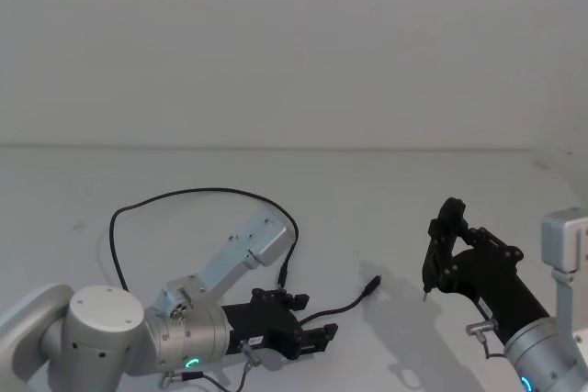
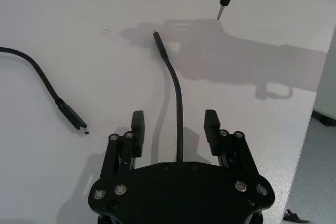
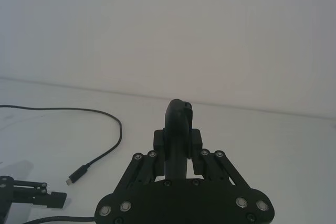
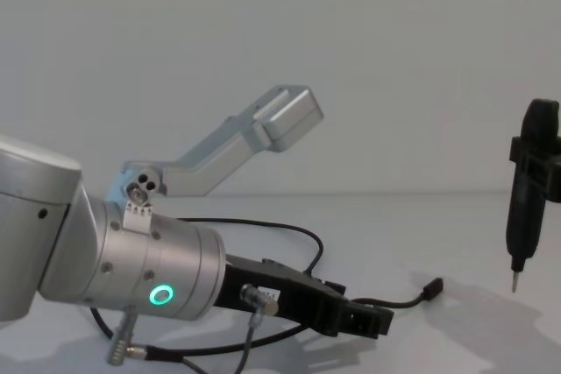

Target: Pick up the data cable with the one hand.

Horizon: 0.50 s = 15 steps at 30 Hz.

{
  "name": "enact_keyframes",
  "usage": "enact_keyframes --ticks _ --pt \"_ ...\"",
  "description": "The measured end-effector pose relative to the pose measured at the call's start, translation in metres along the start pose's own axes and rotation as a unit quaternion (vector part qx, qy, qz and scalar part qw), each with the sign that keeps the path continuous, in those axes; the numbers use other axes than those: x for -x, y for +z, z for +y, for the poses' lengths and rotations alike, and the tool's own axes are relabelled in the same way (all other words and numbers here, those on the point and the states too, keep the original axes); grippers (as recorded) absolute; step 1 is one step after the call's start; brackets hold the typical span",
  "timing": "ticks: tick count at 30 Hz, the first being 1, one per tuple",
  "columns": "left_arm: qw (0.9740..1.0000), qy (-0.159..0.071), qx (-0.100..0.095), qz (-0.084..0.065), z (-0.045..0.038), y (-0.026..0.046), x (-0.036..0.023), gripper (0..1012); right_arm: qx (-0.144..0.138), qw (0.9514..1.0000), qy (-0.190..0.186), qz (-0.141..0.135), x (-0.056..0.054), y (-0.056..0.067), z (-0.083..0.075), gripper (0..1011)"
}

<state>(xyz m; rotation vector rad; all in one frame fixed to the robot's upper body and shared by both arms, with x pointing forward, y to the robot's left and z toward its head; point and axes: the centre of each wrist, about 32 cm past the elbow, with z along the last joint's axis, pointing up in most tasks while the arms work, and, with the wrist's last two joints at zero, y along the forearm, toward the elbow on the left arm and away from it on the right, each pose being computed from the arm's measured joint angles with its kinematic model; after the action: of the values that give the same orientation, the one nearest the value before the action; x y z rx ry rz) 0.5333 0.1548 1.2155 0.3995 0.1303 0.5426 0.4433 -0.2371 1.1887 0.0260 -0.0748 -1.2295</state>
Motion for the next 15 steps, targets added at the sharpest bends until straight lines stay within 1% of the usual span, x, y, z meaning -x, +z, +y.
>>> enact_keyframes --ticks 1,3,4,6,8,10,12,14,15 --pt "1.0000 0.000 0.000 0.000 -0.0002 0.0001 0.0000 693 0.000 1.0000 0.000 0.000 0.0000 0.0000 0.0000 279" --pt "1.0000 0.000 -0.001 0.000 -0.0006 0.0003 -0.0001 612 0.000 1.0000 0.000 0.000 0.0000 0.0000 0.0000 279" --pt "1.0000 0.000 -0.001 0.000 -0.0010 0.0003 -0.0001 599 0.000 1.0000 0.000 0.000 0.0000 0.0000 0.0000 279" --pt "1.0000 0.000 -0.001 0.000 -0.0011 0.0005 -0.0002 511 0.000 1.0000 0.000 0.000 0.0000 0.0000 0.0000 279" --pt "1.0000 0.000 -0.001 0.000 -0.0013 0.0007 -0.0003 471 0.000 1.0000 0.000 0.000 0.0000 0.0000 0.0000 279" --pt "1.0000 0.000 -0.002 0.000 -0.0017 0.0007 -0.0003 369 0.000 1.0000 0.000 0.000 0.0000 0.0000 0.0000 279" --pt "1.0000 0.000 -0.002 0.000 -0.0018 0.0008 -0.0003 336 0.000 1.0000 0.000 0.000 0.0000 0.0000 0.0000 279" --pt "1.0000 0.000 -0.002 0.000 -0.0020 0.0009 -0.0003 252 0.000 1.0000 0.000 0.000 0.0000 0.0000 0.0000 279" --pt "1.0000 0.000 -0.002 0.000 -0.0020 0.0009 -0.0004 226 0.000 1.0000 0.000 0.000 0.0000 0.0000 0.0000 279"
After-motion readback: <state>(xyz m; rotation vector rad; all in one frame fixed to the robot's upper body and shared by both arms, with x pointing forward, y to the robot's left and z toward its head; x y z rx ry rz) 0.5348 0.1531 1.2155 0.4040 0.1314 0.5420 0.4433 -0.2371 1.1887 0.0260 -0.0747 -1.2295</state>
